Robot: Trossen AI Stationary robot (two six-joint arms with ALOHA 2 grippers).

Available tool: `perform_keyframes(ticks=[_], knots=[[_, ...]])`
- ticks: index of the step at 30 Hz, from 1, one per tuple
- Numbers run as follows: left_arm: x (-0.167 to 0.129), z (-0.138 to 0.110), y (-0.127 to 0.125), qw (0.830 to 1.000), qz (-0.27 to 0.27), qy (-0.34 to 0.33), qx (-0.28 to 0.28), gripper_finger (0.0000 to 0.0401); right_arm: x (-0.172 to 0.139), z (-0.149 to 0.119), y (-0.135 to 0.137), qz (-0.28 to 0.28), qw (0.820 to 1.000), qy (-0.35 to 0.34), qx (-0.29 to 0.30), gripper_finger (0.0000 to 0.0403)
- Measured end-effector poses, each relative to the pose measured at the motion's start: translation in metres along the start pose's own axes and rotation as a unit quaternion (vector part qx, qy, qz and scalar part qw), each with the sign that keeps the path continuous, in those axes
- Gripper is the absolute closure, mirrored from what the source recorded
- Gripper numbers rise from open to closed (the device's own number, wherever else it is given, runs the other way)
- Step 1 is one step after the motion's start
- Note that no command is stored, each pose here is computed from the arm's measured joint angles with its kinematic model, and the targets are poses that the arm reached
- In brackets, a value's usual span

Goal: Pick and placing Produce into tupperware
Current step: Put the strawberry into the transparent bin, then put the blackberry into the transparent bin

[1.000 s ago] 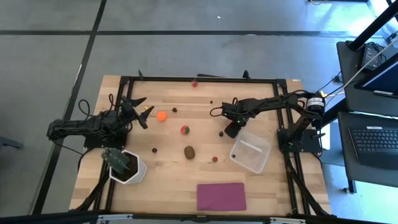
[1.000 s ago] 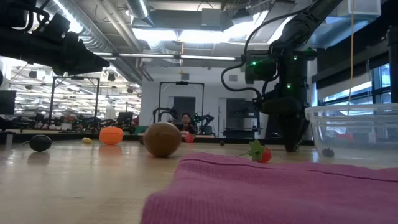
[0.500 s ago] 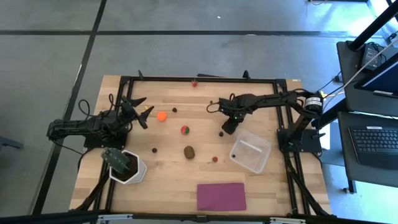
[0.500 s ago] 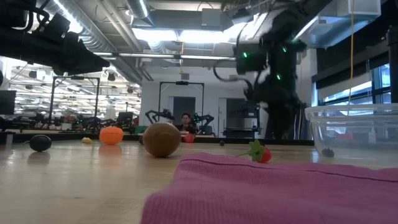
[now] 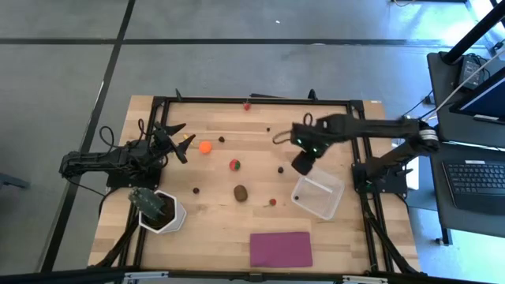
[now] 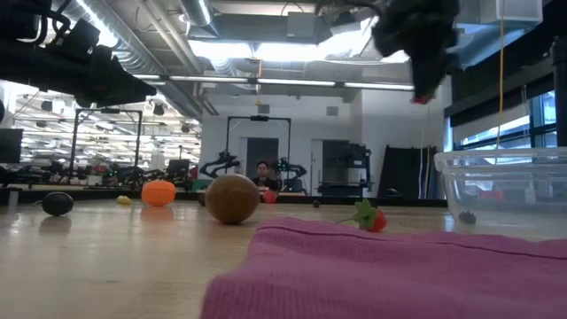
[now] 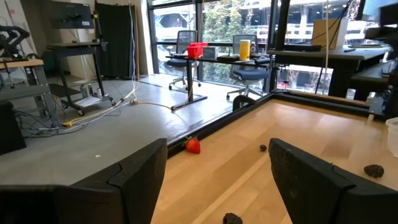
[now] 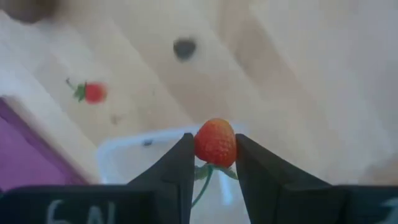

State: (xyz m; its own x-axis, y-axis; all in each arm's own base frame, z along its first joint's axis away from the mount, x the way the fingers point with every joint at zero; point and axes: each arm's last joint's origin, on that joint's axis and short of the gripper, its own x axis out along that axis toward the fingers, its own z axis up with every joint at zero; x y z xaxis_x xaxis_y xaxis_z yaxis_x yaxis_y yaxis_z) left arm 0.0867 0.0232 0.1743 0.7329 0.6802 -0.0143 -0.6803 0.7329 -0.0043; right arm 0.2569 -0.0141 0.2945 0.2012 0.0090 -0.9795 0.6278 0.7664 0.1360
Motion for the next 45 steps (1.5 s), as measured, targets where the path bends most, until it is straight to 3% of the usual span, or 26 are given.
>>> perform_keyframes(ticks=[8, 14, 20, 32, 38, 45], knots=[[0.000, 0.000, 0.000, 1.000, 0.000, 0.000, 0.000, 0.0127, 0.047, -0.059, 0.025, -0.001, 0.999, 0.031, 0.024, 0.0302], [0.000, 0.000, 0.000, 1.000, 0.000, 0.000, 0.001, 0.0127, 0.094, -0.077, 0.030, 0.009, 0.999, 0.031, 0.017, 0.0300], [0.000, 0.000, 0.000, 1.000, 0.000, 0.000, 0.000, 0.0127, 0.119, -0.088, 0.019, -0.041, 0.997, 0.065, 0.024, 0.0300], [0.000, 0.000, 0.000, 1.000, 0.000, 0.000, -0.002, 0.0127, 0.123, -0.089, 0.018, -0.038, 0.997, 0.064, 0.019, 0.0268], [0.000, 0.000, 0.000, 1.000, 0.000, 0.000, -0.002, 0.0127, 0.124, -0.087, 0.021, -0.022, 0.998, 0.058, 0.007, 0.0210], [0.000, 0.000, 0.000, 1.000, 0.000, 0.000, -0.003, 0.0127, 0.094, -0.078, 0.022, -0.071, 0.993, 0.091, -0.036, 0.0154]])
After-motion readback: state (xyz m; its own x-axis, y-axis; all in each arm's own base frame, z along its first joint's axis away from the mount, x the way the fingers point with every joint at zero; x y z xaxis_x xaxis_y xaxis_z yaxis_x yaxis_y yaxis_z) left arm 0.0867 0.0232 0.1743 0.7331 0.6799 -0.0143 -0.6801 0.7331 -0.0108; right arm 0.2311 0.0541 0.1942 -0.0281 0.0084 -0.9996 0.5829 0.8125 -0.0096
